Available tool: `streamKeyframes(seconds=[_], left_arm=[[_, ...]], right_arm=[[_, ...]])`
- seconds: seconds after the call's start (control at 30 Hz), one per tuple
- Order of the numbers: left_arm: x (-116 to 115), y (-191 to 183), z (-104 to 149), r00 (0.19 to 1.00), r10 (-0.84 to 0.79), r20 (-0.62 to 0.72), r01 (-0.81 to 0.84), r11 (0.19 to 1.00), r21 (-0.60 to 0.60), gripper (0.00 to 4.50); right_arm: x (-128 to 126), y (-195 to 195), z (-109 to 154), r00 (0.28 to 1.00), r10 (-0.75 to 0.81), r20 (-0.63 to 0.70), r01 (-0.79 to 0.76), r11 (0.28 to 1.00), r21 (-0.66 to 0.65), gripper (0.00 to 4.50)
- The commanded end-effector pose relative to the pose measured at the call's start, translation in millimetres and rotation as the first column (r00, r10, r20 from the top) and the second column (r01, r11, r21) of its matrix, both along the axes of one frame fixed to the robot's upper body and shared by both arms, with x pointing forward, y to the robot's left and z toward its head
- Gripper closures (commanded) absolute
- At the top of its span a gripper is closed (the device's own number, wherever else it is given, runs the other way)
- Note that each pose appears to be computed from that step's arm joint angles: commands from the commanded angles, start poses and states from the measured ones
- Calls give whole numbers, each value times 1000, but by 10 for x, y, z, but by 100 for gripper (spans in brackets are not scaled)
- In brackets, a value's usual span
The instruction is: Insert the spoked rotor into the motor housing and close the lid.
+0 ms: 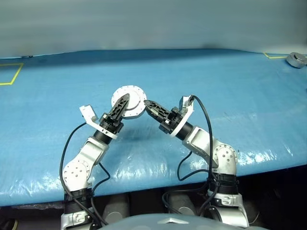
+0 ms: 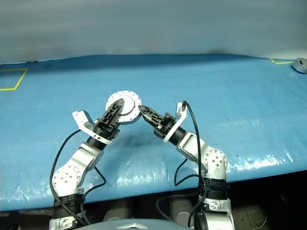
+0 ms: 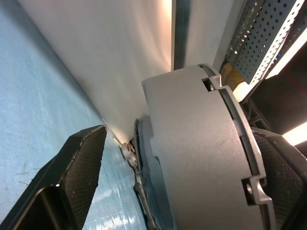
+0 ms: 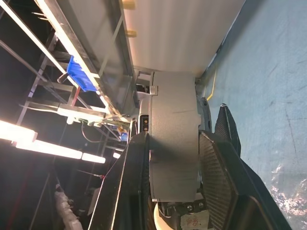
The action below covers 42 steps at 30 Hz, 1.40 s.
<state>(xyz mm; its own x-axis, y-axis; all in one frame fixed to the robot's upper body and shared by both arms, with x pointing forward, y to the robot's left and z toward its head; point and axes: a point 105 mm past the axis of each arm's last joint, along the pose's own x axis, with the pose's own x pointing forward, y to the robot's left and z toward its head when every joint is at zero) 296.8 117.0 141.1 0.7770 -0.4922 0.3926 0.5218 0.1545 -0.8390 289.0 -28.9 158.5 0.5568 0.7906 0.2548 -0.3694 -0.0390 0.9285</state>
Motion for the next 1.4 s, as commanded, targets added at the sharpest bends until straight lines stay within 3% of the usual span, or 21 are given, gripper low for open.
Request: streamKeyframes(seconds=[0.03, 0.07, 0.27, 0.47, 0.63, 0.9, 0.97, 1.1, 1.23, 1.4], left_arm=[[-27, -18, 88, 999, -11, 48, 11, 1000, -3, 4], [-38, -23, 102, 998, -15, 60, 15, 1000, -6, 4], [-98, -46, 160, 993, -46, 110, 49, 998, -25, 188], [-69, -65, 102, 997, -57, 59, 58, 998, -18, 193], [-17, -13, 107, 999, -10, 45, 12, 999, -32, 193], [164, 311, 109, 980, 196, 12, -196, 980, -17, 193], [228, 455, 82, 963, 269, -6, -269, 963, -7, 193], [357, 848, 59, 879, 475, -36, -475, 880, 22, 193], [452, 1401, -94, 686, 719, -116, -708, 695, 121, 193], [608, 1867, -365, 480, 852, -209, -801, 522, 292, 193]], right_arm=[[-119, 26, 383, 989, 43, 144, -60, 992, 111, 334], [-119, 28, 382, 988, 43, 146, -59, 992, 109, 334], [-115, 37, 380, 988, 42, 148, -58, 993, 106, 334], [-97, 48, 373, 988, 39, 149, -54, 994, 99, 334], [-77, 85, 266, 984, 33, 174, -34, 999, 3, 334], [86, 84, 213, 973, -74, 218, 93, 993, -77, 73], [127, 65, 191, 971, -98, 219, 121, 988, -92, 73], [221, 32, 87, 964, -145, 223, 184, 968, -168, 73], [233, 24, 69, 960, -161, 228, 203, 963, -178, 73], [193, 48, -32, 968, -144, 207, 189, 958, -216, 73]])
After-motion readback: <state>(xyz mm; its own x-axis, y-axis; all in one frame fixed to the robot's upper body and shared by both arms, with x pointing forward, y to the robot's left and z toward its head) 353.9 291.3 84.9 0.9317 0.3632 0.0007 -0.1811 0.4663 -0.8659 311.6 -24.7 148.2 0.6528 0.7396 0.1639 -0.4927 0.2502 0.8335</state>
